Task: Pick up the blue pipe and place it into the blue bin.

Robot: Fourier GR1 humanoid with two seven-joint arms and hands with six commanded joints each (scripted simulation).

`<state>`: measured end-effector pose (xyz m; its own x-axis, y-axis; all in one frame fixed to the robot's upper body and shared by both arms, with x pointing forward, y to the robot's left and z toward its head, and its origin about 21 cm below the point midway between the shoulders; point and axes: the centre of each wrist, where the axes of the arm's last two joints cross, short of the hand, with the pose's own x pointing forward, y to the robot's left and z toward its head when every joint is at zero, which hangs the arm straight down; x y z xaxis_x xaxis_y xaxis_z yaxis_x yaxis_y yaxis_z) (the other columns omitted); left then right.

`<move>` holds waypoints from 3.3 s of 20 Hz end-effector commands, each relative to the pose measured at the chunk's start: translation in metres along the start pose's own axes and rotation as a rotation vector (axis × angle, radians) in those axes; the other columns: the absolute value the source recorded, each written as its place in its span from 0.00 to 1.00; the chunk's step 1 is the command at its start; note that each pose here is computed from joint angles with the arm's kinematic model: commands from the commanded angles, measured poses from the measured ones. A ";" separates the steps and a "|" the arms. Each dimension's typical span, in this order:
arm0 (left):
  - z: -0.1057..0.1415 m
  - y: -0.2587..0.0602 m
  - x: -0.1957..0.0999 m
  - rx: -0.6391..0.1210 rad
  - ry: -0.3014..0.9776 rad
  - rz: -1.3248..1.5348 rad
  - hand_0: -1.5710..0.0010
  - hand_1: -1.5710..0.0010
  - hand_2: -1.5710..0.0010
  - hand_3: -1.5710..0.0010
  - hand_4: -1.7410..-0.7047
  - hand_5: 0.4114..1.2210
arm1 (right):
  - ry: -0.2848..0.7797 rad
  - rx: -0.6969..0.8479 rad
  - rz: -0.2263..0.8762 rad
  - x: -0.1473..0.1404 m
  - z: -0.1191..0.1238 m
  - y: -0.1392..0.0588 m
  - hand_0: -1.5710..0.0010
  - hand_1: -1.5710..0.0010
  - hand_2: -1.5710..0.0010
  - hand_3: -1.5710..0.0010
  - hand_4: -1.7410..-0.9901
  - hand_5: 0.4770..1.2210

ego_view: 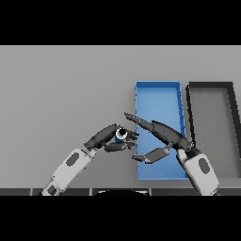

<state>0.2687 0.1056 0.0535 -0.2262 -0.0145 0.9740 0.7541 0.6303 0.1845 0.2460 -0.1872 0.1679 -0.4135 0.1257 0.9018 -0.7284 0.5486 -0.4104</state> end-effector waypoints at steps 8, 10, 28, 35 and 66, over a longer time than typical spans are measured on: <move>-0.002 0.000 -0.007 -0.034 -0.016 0.028 0.00 0.00 0.00 0.04 0.01 1.00 | 0.008 0.146 0.004 0.003 -0.053 0.009 1.00 1.00 1.00 1.00 0.69 0.06; 0.000 0.005 -0.009 -0.034 -0.010 0.031 0.00 0.00 0.00 0.04 0.01 1.00 | 0.014 0.154 -0.002 0.004 -0.061 0.004 1.00 1.00 1.00 1.00 0.69 0.05; 0.003 0.003 0.000 -0.023 -0.051 0.015 0.07 0.08 0.08 0.62 0.02 0.99 | -0.052 0.254 -0.032 0.001 -0.102 0.017 0.07 0.07 0.07 0.10 0.38 0.77; -0.001 0.005 -0.002 -0.088 -0.017 -0.056 0.22 0.36 0.35 0.73 0.29 1.00 | -0.096 0.261 -0.069 -0.001 -0.096 0.023 0.02 0.02 0.02 0.02 0.35 0.95; 0.016 0.009 -0.008 -0.056 0.163 -0.109 1.00 1.00 1.00 1.00 0.85 0.10 | -0.238 0.201 -0.301 0.093 -0.114 -0.032 0.00 0.00 0.00 0.00 0.33 1.00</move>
<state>0.2673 0.1244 0.0455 -0.2098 -0.2072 0.9555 0.7647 0.5742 0.2924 0.2933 -0.0986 0.2814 -0.2689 -0.2264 0.9362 -0.9172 0.3568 -0.1772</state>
